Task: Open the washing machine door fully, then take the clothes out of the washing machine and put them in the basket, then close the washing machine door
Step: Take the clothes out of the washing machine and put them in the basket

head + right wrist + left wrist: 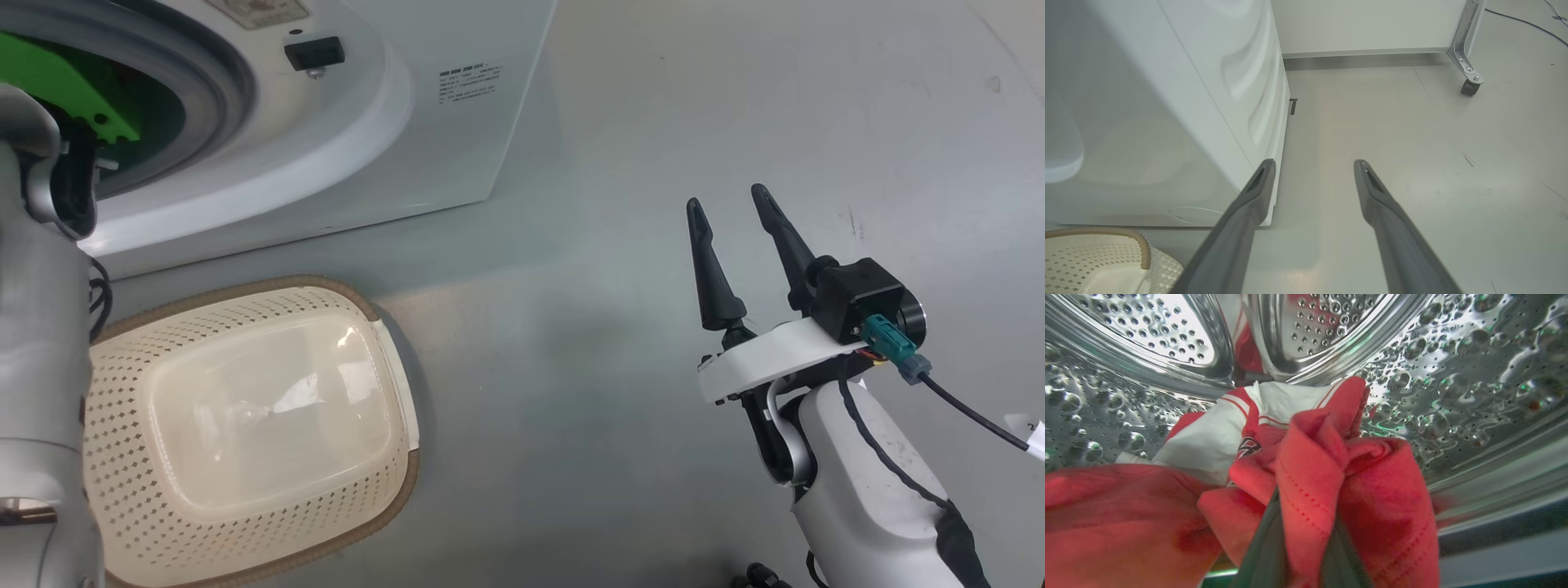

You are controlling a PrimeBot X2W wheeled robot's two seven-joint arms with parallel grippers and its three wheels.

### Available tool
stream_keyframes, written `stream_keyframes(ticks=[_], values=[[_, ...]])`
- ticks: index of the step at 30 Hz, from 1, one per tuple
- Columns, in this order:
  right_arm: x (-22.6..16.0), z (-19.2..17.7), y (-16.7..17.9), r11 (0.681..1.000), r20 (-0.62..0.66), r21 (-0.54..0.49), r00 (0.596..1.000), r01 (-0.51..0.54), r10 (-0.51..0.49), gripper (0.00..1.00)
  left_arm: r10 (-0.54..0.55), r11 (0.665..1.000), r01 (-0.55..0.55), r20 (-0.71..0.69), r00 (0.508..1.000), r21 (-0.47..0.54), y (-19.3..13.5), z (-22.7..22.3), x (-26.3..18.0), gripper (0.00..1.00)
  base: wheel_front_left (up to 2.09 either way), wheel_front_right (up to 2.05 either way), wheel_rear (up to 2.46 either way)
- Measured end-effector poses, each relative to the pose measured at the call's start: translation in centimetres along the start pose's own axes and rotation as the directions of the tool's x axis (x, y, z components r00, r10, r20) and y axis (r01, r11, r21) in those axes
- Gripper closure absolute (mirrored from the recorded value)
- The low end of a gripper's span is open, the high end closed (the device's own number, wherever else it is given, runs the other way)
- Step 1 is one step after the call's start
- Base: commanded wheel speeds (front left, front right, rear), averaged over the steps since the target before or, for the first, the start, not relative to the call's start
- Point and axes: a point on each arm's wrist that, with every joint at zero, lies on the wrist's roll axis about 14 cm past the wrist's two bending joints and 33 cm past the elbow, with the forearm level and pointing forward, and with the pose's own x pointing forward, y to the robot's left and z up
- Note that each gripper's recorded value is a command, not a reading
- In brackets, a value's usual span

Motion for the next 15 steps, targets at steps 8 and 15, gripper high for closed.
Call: stream_keyframes(ticks=[8, 15], values=[[-0.1, 1.2, 0.7, 1.000, 0.026, -0.010, 1.000, -0.017, 0.017, 0.00, -0.009, 1.000, 0.009, 0.047, 0.999, -0.016, -1.4, -0.4, -2.4, 1.00, 0.00, 0.00, 0.00], [-0.5, 2.1, 1.3, 0.999, 0.045, -0.018, 0.999, -0.029, 0.030, 0.00, -0.005, 0.999, 0.008, 0.077, 0.997, -0.048, -2.2, -1.1, -5.3, 1.00, 0.00, 0.00, 0.00]])
